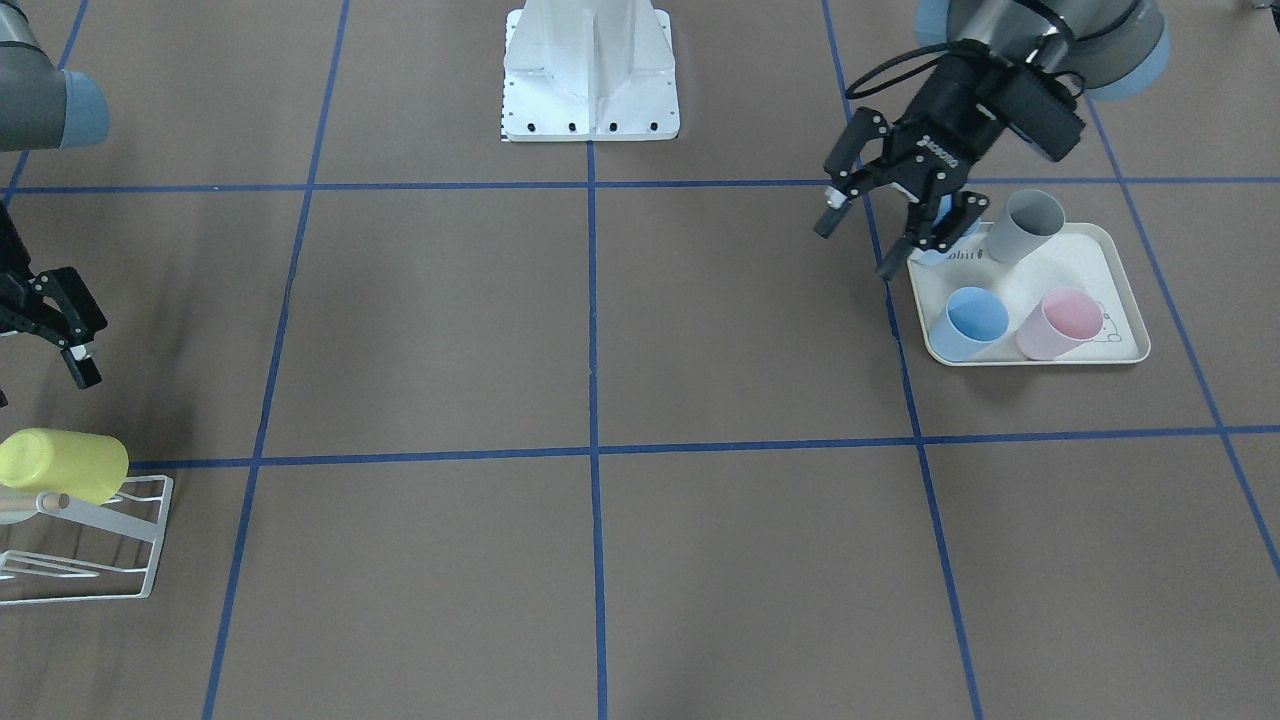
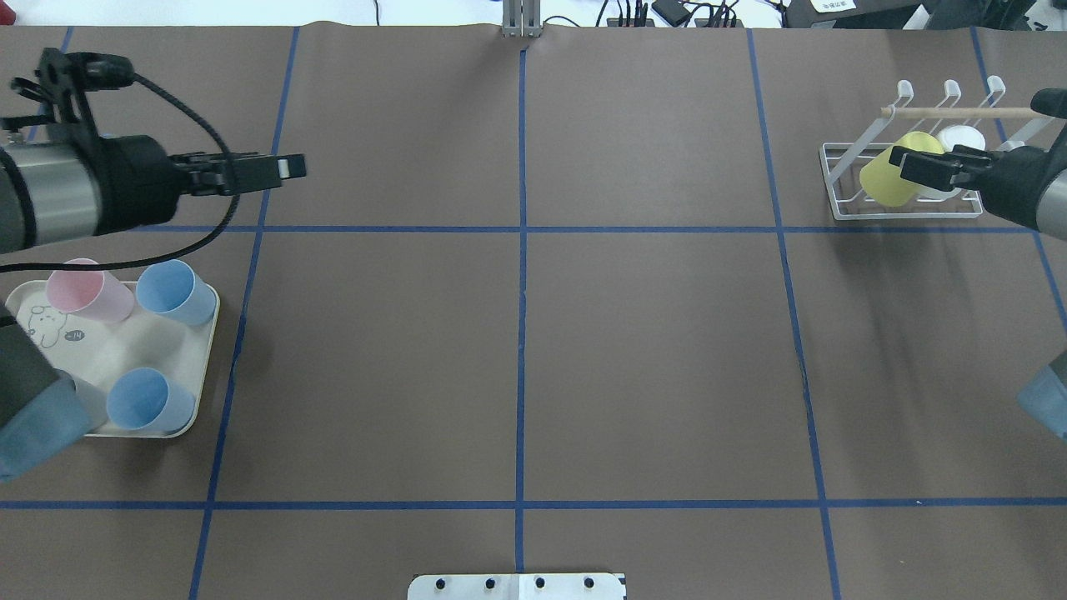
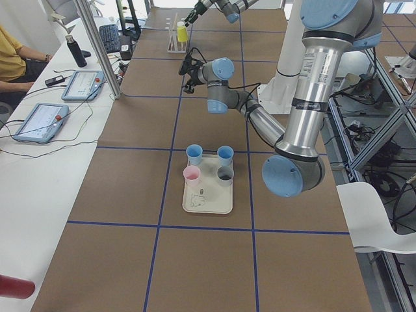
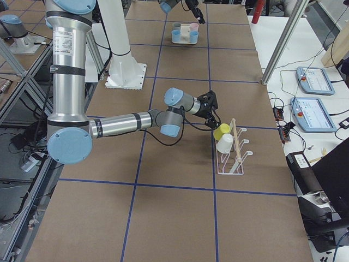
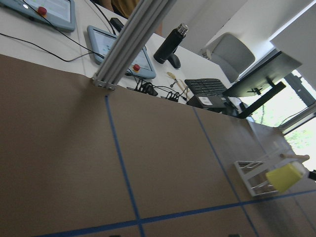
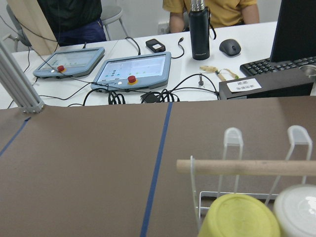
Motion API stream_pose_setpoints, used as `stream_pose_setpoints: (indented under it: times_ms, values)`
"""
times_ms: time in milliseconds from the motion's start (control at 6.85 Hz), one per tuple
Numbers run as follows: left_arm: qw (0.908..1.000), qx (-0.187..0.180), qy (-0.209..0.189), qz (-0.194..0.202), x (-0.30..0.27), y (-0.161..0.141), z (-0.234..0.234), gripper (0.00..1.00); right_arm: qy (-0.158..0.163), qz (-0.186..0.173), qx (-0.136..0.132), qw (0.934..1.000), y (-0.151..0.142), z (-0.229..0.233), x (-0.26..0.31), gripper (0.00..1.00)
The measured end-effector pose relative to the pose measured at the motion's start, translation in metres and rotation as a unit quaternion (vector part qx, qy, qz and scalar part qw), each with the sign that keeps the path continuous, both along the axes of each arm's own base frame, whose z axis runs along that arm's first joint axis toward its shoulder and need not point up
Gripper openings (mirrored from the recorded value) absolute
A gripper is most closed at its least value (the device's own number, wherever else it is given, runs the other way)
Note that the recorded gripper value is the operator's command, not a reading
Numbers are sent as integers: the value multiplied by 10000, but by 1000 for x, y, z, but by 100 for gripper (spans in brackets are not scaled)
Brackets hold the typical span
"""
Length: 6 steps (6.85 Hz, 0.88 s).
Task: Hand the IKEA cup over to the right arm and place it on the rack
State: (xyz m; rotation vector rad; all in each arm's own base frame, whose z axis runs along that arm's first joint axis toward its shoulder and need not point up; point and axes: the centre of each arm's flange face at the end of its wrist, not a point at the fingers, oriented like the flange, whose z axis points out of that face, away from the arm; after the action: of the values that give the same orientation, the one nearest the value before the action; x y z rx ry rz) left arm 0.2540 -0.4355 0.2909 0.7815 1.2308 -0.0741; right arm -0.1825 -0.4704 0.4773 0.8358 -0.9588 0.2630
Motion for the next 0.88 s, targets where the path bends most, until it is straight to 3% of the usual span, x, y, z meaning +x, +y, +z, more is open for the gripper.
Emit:
stream_pose_setpoints:
  times_ms: [292,438,876]
  values:
    - [9914,189,-1260,286,-56,14,89,80,-365,-331,-56,9988,11,-20,-18,100]
    - [9854,144,-1611,535,-79,25,124,80,-510,-482,-33,9975,17,-32,-32,100]
    - [9712,-534,-1943,1273,-104,63,205,82,-861,-865,-15,9925,41,-61,-67,100]
